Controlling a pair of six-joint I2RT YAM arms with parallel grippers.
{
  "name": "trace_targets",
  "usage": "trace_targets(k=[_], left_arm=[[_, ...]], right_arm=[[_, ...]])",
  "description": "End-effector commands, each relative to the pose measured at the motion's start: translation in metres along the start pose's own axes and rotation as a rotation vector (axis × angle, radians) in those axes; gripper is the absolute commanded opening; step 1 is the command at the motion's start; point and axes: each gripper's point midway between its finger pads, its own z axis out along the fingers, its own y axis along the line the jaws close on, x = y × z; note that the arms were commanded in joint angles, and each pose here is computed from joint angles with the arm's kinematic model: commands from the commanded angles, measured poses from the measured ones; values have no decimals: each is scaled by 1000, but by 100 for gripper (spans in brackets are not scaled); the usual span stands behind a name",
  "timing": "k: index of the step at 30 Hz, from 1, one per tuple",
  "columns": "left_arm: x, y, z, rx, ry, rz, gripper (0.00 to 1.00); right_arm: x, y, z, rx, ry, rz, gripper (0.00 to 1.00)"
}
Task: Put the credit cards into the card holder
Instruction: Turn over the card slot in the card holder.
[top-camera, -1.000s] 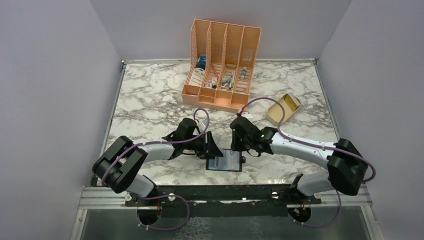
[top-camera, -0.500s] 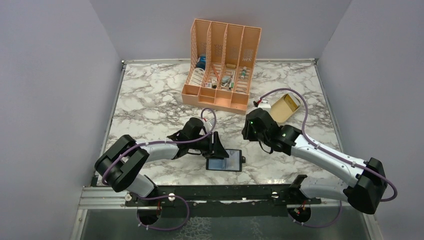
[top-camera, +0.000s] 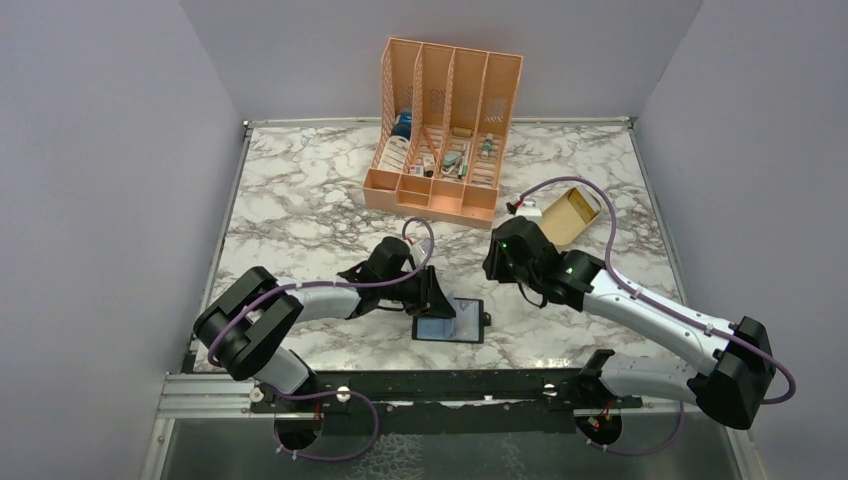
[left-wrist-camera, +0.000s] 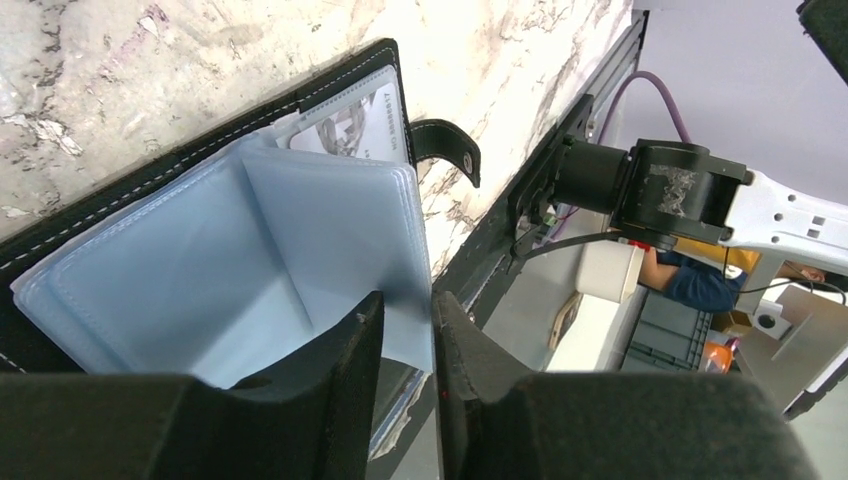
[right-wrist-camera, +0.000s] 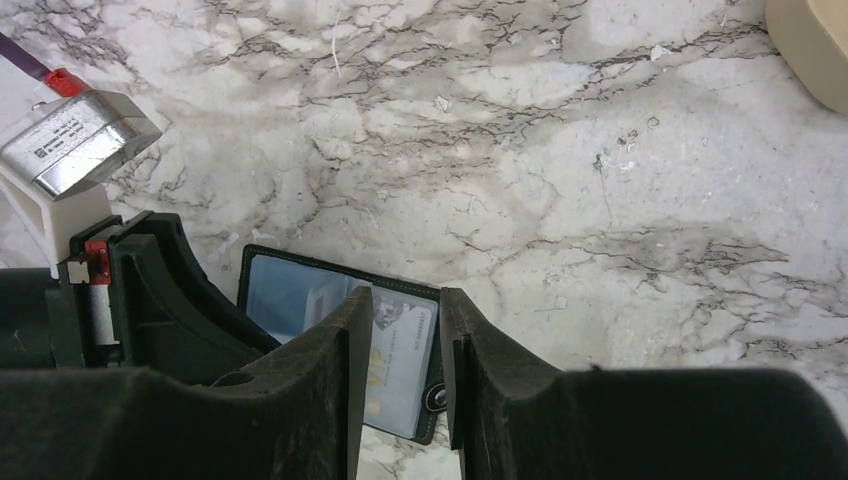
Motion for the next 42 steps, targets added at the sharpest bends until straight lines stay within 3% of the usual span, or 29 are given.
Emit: trace_targets(k=[1,6,10,19,26,31,42], left_arm=[[-5,2,2,-18,-37,27,32],[-5,1,1,-15,-38,35,43],[-3,-6,2,7,-22,63,46],[-3,-9,2,0,-35,60,39],[-4,12,-7,-141,-62,80,36],[-13,15,-25,-217,-135,127,36],[-30,5,-55,-304,-224,266,49]], right_arm=[[0,3,-2,-24,-2,15,32],[6,6,-2,-51,16,21,32],[6,9,-3,-65,21,25,32],[-20,2,4,0,-72,-35,36],[-49,4,16,14,-117,-63,38],[-69,-20,29,73,-132,-84,38],[-123,-120,63,340,-133,-184,39]])
